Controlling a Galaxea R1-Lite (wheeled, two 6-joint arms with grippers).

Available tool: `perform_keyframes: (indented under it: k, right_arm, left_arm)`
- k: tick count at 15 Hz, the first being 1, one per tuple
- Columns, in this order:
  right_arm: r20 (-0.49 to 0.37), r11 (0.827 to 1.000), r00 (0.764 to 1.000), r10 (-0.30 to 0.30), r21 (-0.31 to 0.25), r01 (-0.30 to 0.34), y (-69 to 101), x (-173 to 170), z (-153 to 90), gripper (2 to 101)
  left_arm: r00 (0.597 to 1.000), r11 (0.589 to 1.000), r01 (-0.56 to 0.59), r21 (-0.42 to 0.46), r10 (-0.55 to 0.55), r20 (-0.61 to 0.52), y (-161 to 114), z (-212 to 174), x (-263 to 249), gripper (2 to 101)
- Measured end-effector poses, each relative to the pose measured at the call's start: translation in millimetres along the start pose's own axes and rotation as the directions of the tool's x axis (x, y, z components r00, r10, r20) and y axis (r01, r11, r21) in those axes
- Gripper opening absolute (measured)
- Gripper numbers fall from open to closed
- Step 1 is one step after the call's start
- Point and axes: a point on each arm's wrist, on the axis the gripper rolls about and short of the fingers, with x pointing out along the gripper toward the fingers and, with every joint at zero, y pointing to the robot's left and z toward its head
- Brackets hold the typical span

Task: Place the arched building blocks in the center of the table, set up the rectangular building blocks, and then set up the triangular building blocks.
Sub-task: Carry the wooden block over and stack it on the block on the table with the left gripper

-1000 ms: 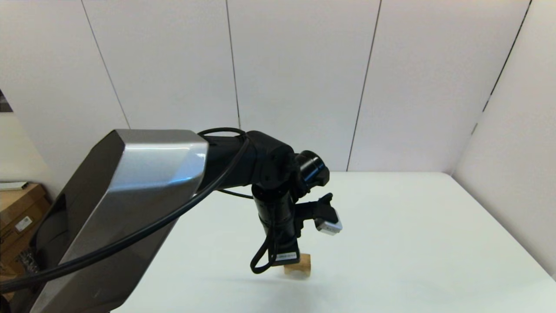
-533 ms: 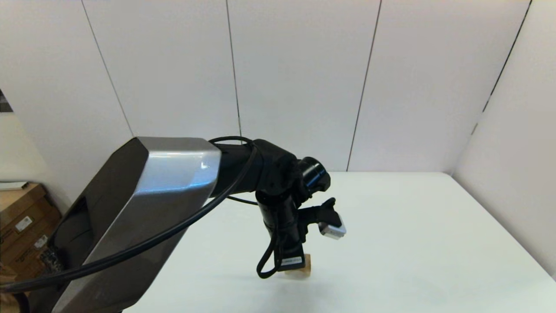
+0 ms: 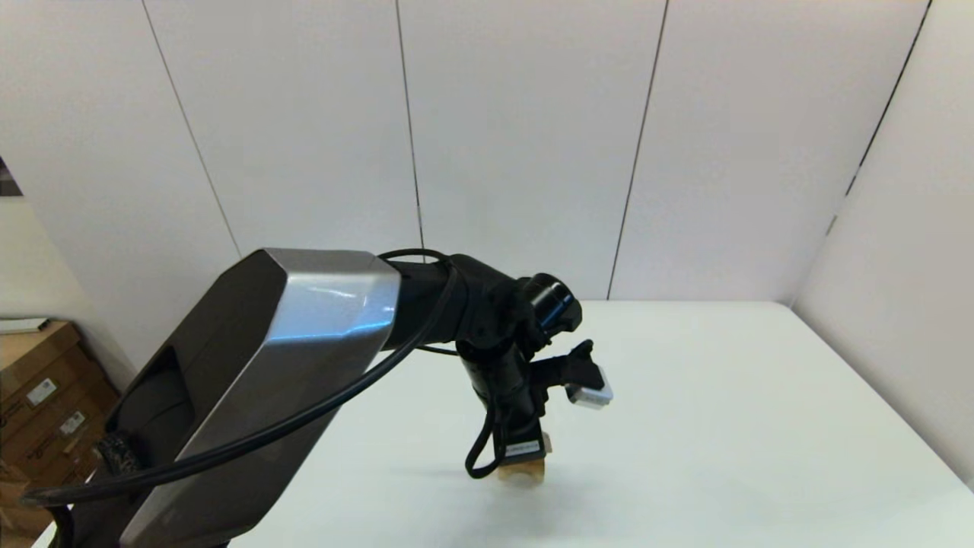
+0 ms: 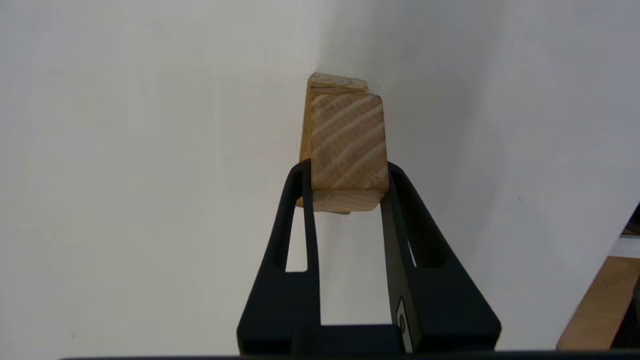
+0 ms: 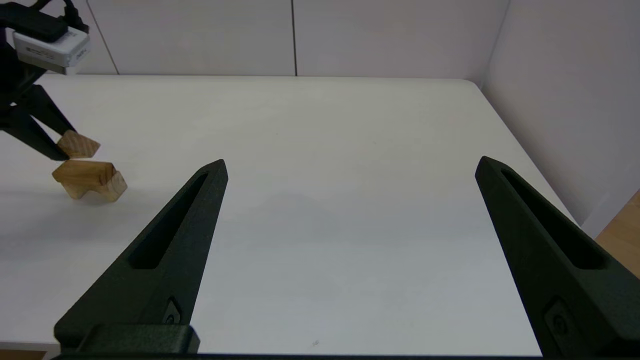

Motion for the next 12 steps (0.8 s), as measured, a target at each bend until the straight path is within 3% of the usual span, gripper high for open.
perform_keyframes:
  k: [12]
  right_arm:
    - [0.000,1.000,1.000,0.000,0.000,0.000,0.0,0.0,0.0,98.0]
  left_arm:
    - [1.000,0.999,0.010,0.051,-0.008,-0.025,11.0,-11.3,9.7,22.2]
